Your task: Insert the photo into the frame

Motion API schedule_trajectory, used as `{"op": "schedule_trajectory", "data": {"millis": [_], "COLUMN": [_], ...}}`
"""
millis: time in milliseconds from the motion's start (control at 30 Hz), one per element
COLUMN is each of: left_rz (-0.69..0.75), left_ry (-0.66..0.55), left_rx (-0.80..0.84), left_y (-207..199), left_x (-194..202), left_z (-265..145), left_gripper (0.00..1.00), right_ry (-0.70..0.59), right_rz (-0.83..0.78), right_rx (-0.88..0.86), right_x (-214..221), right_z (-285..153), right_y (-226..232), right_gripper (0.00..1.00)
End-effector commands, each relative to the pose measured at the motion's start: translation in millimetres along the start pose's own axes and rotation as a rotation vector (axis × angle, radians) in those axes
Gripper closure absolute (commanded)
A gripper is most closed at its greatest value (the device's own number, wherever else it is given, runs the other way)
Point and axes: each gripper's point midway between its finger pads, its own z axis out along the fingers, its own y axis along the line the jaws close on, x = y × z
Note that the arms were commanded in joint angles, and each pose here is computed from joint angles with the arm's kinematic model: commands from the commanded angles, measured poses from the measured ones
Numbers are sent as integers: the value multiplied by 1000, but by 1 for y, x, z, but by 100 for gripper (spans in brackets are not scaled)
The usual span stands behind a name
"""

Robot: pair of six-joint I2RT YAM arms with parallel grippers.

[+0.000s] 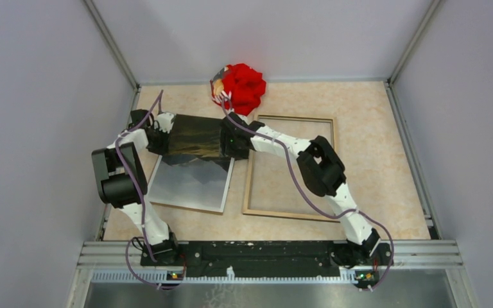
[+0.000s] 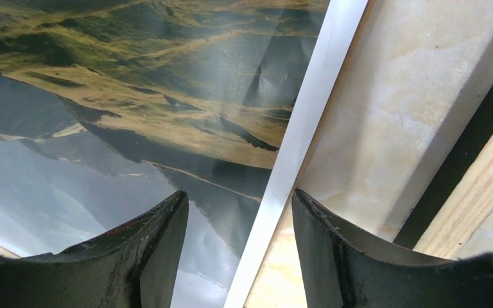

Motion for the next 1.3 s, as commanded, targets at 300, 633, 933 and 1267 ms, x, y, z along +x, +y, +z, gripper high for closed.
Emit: {"op": "schedule_trajectory", "data": {"millis": [300, 633, 933, 1267], "left_rz": [-26, -27, -6, -82], "left_ry": [133, 135, 33, 16], "left_rx": [200, 255, 210, -98], "left_y": [-58, -72, -52, 51], "left_x": [36, 34, -28, -39], "left_z": [17, 15, -24, -32], "left_gripper": [77, 78, 68, 53], "right_ry": [-94, -134, -154, -149], "right_rz": [-149, -102, -48, 11], "right_rx": [3, -146, -61, -115], "right_x": [-15, -19, -33, -33], "right_z": [-18, -38, -45, -41], "right_y": [47, 66, 28, 17], "right_gripper": [40, 39, 39, 39]}}
